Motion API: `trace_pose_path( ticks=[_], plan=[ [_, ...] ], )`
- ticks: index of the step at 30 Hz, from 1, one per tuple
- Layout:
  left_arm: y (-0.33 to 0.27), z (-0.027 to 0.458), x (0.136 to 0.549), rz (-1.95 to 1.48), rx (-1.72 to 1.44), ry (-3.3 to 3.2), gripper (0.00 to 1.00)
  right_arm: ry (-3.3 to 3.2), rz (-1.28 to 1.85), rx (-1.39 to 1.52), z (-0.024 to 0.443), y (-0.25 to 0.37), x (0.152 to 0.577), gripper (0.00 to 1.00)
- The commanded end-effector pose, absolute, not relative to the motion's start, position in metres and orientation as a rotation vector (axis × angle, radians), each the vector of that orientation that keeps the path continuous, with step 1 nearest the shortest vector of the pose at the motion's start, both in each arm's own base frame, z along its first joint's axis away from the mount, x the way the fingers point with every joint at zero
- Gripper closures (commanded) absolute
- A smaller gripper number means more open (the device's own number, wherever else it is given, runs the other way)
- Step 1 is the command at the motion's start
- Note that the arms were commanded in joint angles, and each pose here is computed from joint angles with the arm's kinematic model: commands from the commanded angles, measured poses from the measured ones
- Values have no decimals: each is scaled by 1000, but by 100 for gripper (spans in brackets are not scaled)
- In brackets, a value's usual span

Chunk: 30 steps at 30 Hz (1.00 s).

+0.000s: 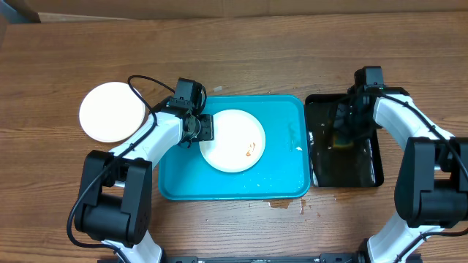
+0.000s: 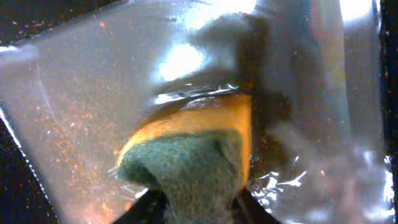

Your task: Clean dirty plates on tray and stack at the side

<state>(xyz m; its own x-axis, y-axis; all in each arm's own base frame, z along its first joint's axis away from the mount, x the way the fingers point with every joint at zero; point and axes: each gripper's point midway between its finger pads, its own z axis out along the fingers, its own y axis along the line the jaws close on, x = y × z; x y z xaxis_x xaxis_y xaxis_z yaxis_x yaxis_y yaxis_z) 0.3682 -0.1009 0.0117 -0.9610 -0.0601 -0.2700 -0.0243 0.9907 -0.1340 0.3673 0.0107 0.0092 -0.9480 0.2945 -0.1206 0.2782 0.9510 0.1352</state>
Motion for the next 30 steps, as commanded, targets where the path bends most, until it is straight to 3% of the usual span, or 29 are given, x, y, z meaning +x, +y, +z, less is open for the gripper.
trace_pose_path(
  ticks=[1, 4, 9, 10, 11, 12, 14, 15, 16, 17, 18, 20, 24, 27, 30],
  plan=[
    [-101, 5, 366, -192, -58, 2874, 16, 2930, 177, 411, 16, 11, 374, 29],
    [-101, 6, 368, -194, -58, 2866, 17, 2879, 184, 400, 19, 11, 386, 19],
    [-101, 6, 367, -194, -57, 2866, 21, 2809, 193, 386, 24, 11, 403, 23],
    [-101, 6, 367, -194, -57, 2866, 21, 2806, 194, 386, 24, 11, 403, 39],
    [-101, 6, 367, -194, -53, 2866, 21, 2806, 194, 385, 24, 11, 403, 64],
    [-101, 6, 367, -193, -45, 2866, 18, 2810, 194, 387, 23, 11, 402, 78],
    [-101, 6, 368, -192, -34, 2866, 16, 2822, 192, 389, 23, 11, 400, 86],
    [-101, 6, 368, -190, -25, 2864, 16, 2828, 191, 390, 22, 11, 398, 81],
    [-101, 6, 368, -190, -22, 2862, 16, 2830, 191, 390, 22, 11, 398, 66],
    [-101, 6, 369, -190, -21, 2860, 17, 2833, 192, 390, 22, 11, 397, 42],
    [-101, 6, 369, -190, -21, 2860, 17, 2836, 202, 390, 22, 12, 397, 24],
    [-101, 6, 369, -190, -21, 2860, 13, 2846, 211, 390, 27, 14, 397, 15],
    [-101, 6, 369, -189, -21, 2860, 16, 2900, 203, 402, 43, 14, 391, 13],
    [-100, 5, 365, -182, -29, 2877, 41, 2961, 195, 416, 43, 14, 377, 20],
    [-99, 3, 361, -178, -42, 2894, 50, 3011, 189, 427, 37, 14, 363, 34]
  ],
)
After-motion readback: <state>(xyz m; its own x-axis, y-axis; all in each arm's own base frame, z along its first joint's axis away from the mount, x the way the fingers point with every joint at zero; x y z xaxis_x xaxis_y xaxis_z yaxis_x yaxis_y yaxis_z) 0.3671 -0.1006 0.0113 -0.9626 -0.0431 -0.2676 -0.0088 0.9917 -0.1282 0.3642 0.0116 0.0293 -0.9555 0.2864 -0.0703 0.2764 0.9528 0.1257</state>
